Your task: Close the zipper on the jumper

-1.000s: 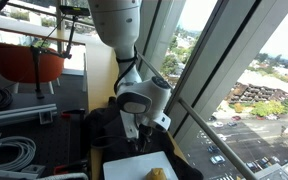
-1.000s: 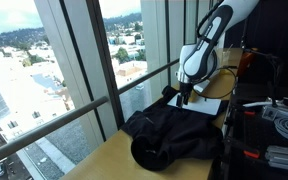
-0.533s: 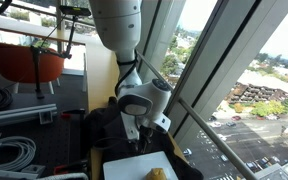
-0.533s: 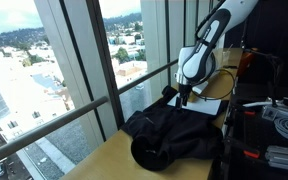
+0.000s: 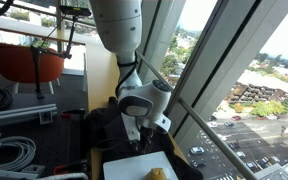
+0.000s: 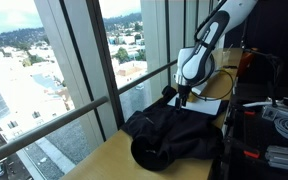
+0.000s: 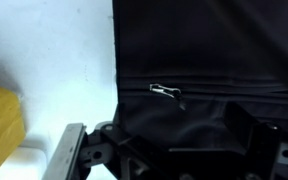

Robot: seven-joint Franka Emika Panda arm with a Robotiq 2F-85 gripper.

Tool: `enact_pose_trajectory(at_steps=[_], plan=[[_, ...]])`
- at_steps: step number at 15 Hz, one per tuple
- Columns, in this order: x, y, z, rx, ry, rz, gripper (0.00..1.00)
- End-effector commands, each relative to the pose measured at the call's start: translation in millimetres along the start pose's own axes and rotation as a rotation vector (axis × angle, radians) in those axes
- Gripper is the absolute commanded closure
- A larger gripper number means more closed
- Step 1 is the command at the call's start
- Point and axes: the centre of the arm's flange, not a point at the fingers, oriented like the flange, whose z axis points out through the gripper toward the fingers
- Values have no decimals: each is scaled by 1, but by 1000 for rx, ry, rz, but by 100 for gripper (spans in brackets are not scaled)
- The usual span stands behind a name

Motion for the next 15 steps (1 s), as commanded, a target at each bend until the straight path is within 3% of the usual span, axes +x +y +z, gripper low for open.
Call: enact_pose_trajectory(at_steps=[1,2,3,4,13,15], plan=[[5,-2,8,-2,-9,7,0],[5,-3,10,-1,-11,7,0],[3,-5,11,-1,-13,7,9],[2,-7,12,-3,-14,5,26],[2,-19,16,-4,-17,1,95],[1,-19,14,-3,-17,1,100]])
